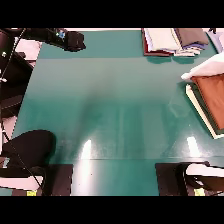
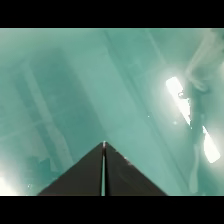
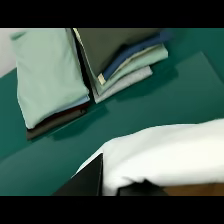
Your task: Fold the shirts.
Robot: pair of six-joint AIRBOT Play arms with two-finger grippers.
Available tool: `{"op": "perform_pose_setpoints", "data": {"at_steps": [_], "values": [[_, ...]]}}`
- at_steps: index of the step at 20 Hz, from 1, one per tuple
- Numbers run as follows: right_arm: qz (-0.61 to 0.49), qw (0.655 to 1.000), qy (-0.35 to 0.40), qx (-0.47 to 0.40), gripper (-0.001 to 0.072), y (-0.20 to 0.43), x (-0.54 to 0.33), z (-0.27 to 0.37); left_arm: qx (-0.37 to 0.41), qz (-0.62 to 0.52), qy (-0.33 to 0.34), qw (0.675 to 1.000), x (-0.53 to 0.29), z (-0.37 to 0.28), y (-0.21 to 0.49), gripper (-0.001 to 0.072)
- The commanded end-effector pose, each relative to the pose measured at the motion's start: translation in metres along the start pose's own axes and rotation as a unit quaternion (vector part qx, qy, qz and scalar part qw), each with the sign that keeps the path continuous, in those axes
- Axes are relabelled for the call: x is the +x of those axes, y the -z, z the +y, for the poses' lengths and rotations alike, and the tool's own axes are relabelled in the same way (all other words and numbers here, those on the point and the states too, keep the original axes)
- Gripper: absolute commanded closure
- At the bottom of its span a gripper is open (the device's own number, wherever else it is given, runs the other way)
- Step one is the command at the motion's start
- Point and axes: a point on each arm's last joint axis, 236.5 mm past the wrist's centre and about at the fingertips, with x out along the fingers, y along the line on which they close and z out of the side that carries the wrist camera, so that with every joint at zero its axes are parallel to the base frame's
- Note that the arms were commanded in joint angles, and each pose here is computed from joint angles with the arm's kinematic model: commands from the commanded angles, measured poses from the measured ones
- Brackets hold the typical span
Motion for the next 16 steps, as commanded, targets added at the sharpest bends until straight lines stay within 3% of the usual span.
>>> {"op": "perform_pose_setpoints", "data": {"at_steps": [1,5,10,16], "values": [[-0.026,0.999,-0.004,-0.026,0.0695,-0.015,-0.025,0.012,0.001,0.001,0.001,1.000,0.001,0.000,0.000,0.0686],[0.031,0.995,0.067,-0.069,0.0695,0.011,-0.048,-0.018,0.001,0.006,0.002,1.000,0.000,-0.001,0.003,0.0686],[0.130,0.964,0.202,-0.111,0.0695,0.089,-0.080,-0.087,0.005,0.014,0.002,1.000,0.000,-0.001,0.007,0.0686],[0.197,0.938,0.283,-0.022,0.0678,0.171,-0.131,-0.157,0.014,0.017,0.003,1.000,0.000,-0.001,0.008,0.0686]]}}
